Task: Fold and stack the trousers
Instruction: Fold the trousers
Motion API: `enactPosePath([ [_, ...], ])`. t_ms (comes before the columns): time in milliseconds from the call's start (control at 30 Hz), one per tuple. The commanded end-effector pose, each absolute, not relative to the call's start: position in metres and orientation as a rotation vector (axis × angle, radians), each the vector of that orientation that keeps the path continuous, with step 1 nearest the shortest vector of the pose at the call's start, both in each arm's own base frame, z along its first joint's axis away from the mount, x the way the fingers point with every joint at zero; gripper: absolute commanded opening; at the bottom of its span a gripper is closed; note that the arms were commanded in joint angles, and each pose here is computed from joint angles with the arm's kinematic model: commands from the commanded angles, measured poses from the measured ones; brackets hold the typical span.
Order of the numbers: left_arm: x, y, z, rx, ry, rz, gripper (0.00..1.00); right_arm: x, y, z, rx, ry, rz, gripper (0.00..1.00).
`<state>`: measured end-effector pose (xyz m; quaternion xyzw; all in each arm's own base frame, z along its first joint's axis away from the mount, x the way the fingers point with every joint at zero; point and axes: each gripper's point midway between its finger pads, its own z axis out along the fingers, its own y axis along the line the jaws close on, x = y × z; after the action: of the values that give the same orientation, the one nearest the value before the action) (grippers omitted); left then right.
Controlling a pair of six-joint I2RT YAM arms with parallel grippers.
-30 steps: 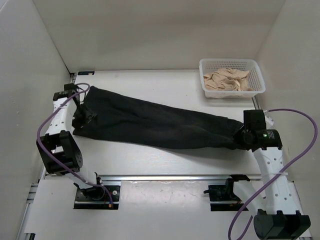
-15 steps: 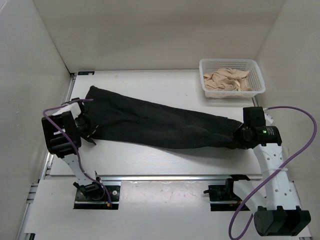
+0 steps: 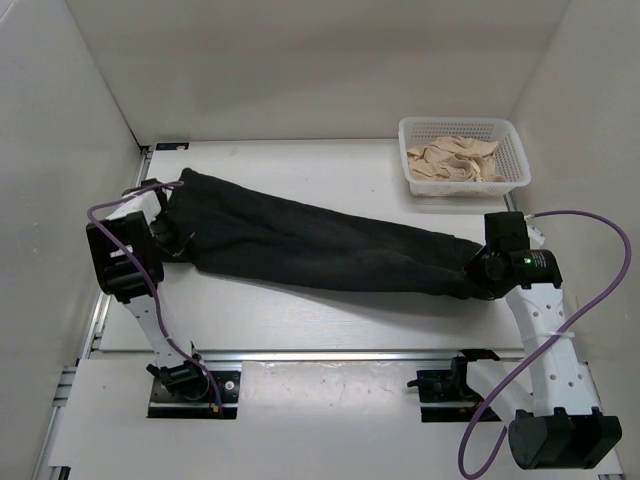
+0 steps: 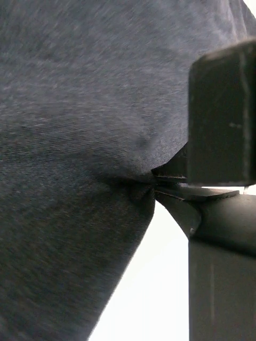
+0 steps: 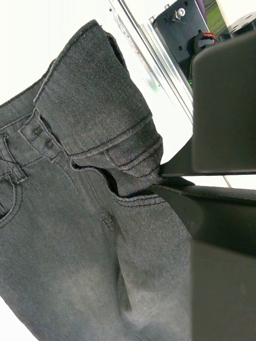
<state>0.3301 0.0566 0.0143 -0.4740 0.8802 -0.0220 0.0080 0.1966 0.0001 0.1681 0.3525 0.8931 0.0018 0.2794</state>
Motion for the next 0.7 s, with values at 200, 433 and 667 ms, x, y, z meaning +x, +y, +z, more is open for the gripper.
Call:
enactPosePath([
  [200, 0.353, 0.115, 0.194, -1.384, 2.255, -0.057, 0.10, 0.191, -0.016, 0.219, 0.908, 2.256, -0.037, 0.07],
  [433, 0.356, 0.129, 0.328, -1.264, 1.966, -0.143, 0.10, 0.200, -0.027, 0.286, 0.828, 2.119, -0.056, 0.07],
  [667, 0.346, 0.125, 0.344, -1.233, 1.957, -0.158, 0.10, 0.182, -0.032, 0.295, 0.802, 2.147, -0.098, 0.07],
])
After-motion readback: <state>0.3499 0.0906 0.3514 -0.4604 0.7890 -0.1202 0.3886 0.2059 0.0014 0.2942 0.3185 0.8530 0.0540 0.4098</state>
